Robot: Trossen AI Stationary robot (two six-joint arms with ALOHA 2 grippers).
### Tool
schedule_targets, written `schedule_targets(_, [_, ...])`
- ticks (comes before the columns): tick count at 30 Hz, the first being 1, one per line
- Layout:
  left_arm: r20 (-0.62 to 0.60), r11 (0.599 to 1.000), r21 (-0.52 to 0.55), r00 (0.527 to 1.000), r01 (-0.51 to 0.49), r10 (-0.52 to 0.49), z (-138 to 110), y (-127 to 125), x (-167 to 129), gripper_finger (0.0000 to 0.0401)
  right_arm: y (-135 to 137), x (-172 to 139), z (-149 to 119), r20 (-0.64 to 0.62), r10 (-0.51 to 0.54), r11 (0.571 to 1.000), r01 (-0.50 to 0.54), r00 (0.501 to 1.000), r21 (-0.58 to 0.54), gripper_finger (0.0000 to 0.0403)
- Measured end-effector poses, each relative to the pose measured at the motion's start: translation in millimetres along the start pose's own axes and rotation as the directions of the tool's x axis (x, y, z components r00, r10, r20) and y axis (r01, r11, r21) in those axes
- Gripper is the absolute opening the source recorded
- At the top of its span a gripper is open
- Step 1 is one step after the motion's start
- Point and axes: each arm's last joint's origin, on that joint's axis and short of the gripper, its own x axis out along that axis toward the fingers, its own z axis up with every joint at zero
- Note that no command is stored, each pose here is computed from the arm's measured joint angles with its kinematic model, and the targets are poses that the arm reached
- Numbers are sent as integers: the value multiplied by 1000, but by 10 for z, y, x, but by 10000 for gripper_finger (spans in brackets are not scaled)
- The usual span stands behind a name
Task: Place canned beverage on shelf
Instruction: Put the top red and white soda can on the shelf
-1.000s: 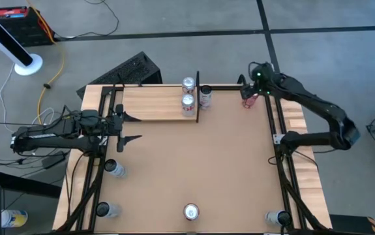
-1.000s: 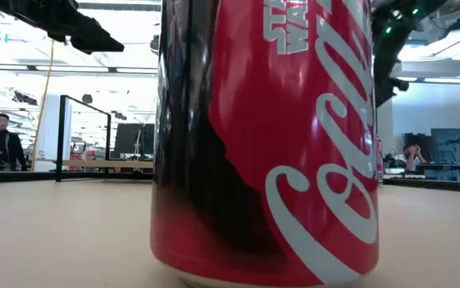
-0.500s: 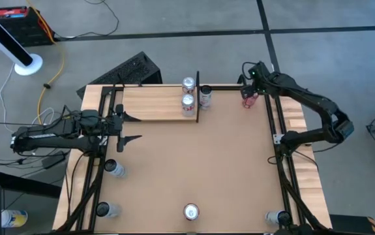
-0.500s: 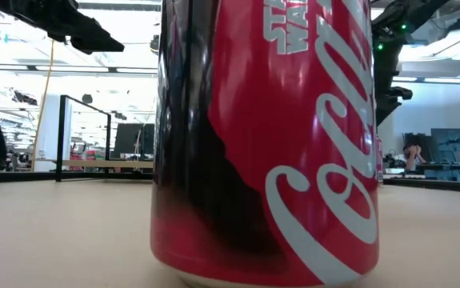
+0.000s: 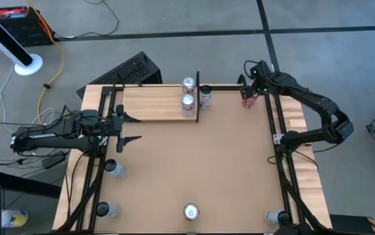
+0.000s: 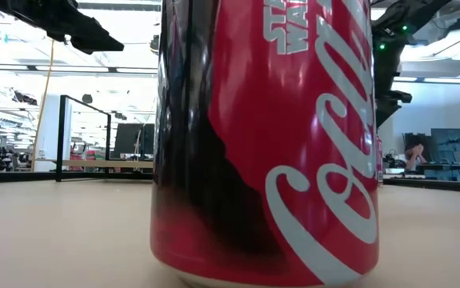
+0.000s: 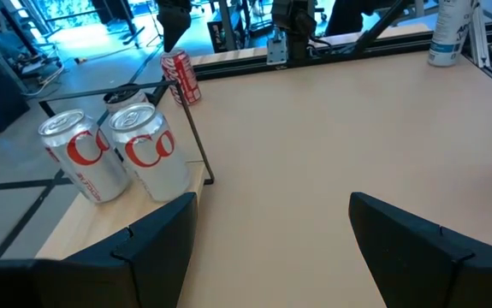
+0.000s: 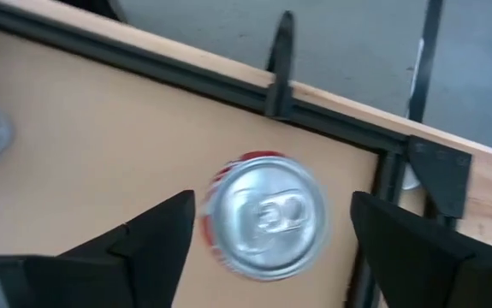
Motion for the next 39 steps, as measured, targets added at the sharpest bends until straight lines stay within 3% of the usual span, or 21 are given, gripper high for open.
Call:
schedule_targets(6, [0,1000,-4,1000,0,0,0,0,0,288,-62,27,6,0,-14,1000,14,1000,26,375])
schedule_targets(20, [0,1000,-4,1000,3,-3,-1,-1,0,288,-47,287,-186,19,-7,999,6,1000,39,375])
schedule_targets(24, [-1,1000,-4,1000,3,-3,-1,-1,0,288,-47,305,-206,16,-7,999,7,1000,40,363])
schedule_targets(30, [-1,1000,-4,1000,2,-2,-1,-1,0,288,-48,302,-208,15,-9,999,8,1000,37,305])
schedule_targets(39, [-6,1000,-12,1000,1,-1,-6,-1,0,288,86,166,-282,11,72,997,-72,997,-23,305])
